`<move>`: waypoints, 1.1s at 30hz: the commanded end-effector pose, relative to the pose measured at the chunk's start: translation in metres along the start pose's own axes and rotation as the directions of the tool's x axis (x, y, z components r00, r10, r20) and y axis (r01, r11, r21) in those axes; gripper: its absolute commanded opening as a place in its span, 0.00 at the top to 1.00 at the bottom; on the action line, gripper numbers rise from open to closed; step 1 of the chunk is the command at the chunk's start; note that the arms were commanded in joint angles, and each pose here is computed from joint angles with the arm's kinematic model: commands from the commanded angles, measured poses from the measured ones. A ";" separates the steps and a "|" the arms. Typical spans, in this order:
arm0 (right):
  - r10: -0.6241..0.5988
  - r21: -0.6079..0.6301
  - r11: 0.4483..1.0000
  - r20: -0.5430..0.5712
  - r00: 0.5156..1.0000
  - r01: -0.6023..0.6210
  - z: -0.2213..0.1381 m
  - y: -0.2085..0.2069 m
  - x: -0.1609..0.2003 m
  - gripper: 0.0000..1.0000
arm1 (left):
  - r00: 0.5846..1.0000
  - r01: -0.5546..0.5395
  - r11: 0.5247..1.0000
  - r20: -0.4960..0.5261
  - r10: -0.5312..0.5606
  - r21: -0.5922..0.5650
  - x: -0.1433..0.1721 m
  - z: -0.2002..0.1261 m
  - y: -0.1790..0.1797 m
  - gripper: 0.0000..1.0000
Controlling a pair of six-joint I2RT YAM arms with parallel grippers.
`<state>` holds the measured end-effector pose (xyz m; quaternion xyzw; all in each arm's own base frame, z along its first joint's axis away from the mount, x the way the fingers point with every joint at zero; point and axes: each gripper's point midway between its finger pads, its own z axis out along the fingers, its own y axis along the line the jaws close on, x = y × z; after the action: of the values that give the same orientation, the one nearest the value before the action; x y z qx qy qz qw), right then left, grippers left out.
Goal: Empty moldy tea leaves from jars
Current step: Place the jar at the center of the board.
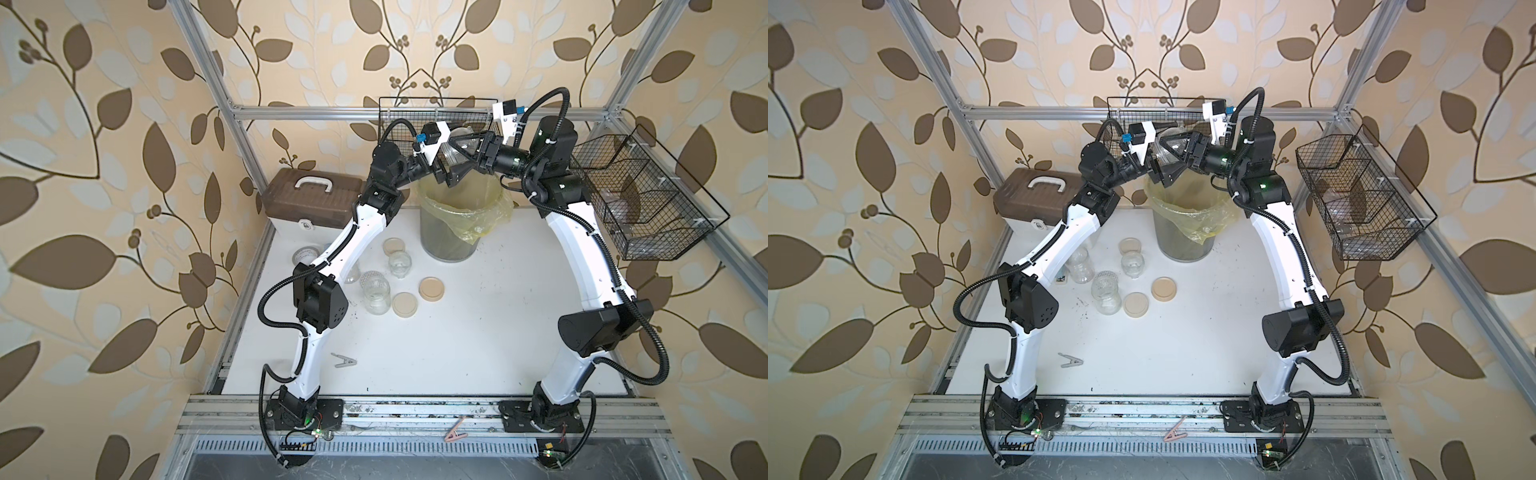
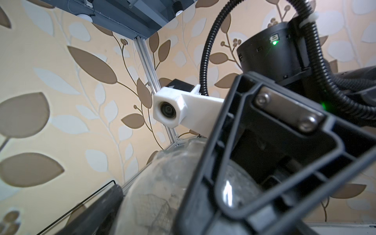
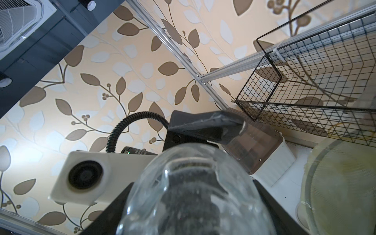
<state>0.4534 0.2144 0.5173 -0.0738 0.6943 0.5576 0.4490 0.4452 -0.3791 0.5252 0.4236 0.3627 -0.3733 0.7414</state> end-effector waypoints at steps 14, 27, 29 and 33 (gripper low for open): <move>0.011 -0.143 0.990 0.054 0.998 -0.003 -0.012 0.052 -0.009 0.59 | 0.973 -0.014 1.000 0.231 0.019 -0.021 -0.083 -0.013 -0.006 0.08; 0.018 -0.148 0.989 0.052 0.998 -0.010 -0.012 0.054 -0.007 0.59 | 0.965 -0.008 0.998 0.263 0.024 -0.064 -0.096 -0.020 -0.002 0.15; 0.017 -0.146 0.989 0.054 0.998 -0.009 -0.012 0.053 -0.007 0.59 | 0.964 -0.009 0.998 0.263 0.026 -0.068 -0.097 -0.020 -0.003 0.16; 0.020 -0.141 0.990 0.053 0.998 -0.013 -0.013 0.050 -0.008 0.59 | 0.965 -0.019 0.997 0.260 0.037 -0.072 -0.100 -0.022 -0.003 0.02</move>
<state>0.4395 0.2224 0.5371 -0.0684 0.6591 0.6042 0.4426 0.4346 -0.3670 0.5385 0.3662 0.3362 -0.4189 0.7599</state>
